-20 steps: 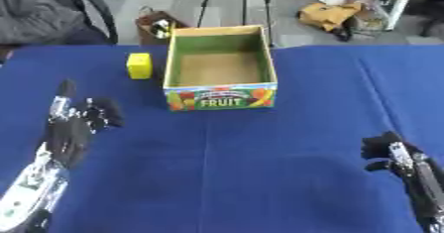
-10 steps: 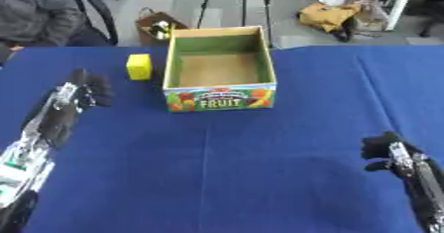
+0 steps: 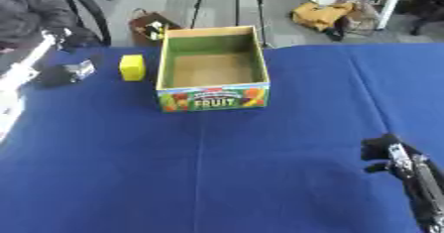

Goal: Pick up objects on the table and place them in the box.

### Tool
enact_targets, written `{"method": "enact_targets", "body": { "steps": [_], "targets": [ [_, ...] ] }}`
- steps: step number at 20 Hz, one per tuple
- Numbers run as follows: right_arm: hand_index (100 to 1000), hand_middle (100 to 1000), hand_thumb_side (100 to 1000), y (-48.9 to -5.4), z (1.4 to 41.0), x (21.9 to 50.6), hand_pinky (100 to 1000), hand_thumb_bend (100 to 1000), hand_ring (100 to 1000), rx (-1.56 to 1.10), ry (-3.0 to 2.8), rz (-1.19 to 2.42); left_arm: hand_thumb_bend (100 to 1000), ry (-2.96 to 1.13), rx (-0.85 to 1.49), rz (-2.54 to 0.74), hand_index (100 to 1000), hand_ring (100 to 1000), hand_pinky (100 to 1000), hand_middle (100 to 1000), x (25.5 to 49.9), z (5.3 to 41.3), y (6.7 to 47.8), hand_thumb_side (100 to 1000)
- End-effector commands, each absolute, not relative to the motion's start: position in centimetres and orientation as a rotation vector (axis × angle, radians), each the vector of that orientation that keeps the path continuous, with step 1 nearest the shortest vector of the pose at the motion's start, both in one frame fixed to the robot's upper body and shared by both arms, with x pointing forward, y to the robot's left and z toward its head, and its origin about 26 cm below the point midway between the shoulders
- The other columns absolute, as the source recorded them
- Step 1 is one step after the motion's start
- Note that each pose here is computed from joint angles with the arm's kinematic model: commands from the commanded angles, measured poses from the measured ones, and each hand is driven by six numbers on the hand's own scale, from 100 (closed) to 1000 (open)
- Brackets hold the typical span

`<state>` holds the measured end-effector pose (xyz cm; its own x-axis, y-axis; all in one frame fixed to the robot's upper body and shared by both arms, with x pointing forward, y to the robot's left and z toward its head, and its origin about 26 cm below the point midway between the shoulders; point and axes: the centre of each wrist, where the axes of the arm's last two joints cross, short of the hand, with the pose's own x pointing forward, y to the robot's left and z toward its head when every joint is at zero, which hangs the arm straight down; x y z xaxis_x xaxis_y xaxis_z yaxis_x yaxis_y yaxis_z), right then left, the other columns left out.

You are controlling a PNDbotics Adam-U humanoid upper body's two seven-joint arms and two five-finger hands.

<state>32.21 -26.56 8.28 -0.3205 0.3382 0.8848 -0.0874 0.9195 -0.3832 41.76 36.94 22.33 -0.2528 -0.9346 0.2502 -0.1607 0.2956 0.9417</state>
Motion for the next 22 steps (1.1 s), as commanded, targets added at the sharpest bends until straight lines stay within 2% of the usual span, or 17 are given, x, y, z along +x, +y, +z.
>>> {"method": "enact_targets", "body": {
  "steps": [1, 5, 10, 15, 22],
  "targets": [
    [701, 595, 999, -26.9, 9.0, 32.3, 571, 100, 657, -0.196, -1.867, 0.457, 459, -1.46, 1.214, -1.23, 859, 838, 875, 805, 42.9, 24.2, 38.4, 339],
    [701, 595, 1000, -26.7, 8.9, 32.3, 571, 100, 657, -0.191, -1.864, 0.48, 544, -1.251, 1.361, -1.404, 869, 852, 913, 808, 45.5, 25.0, 38.1, 324],
    [700, 595, 1000, -26.6, 8.9, 32.3, 571, 100, 657, -0.185, -1.862, 0.497, 543, -1.138, 1.435, -1.404, 876, 878, 930, 853, 47.3, 23.4, 38.3, 313],
    [700, 595, 1000, -26.5, 8.9, 32.4, 571, 100, 657, -0.182, -1.865, 0.499, 573, -1.082, 1.514, -1.35, 889, 889, 937, 876, 47.9, 21.3, 38.7, 333],
    [700, 595, 1000, -26.4, 8.9, 32.4, 571, 100, 657, -0.18, -1.865, 0.498, 519, -1.141, 1.535, -1.261, 884, 887, 922, 884, 47.8, 20.0, 39.1, 324]
  ]
}}
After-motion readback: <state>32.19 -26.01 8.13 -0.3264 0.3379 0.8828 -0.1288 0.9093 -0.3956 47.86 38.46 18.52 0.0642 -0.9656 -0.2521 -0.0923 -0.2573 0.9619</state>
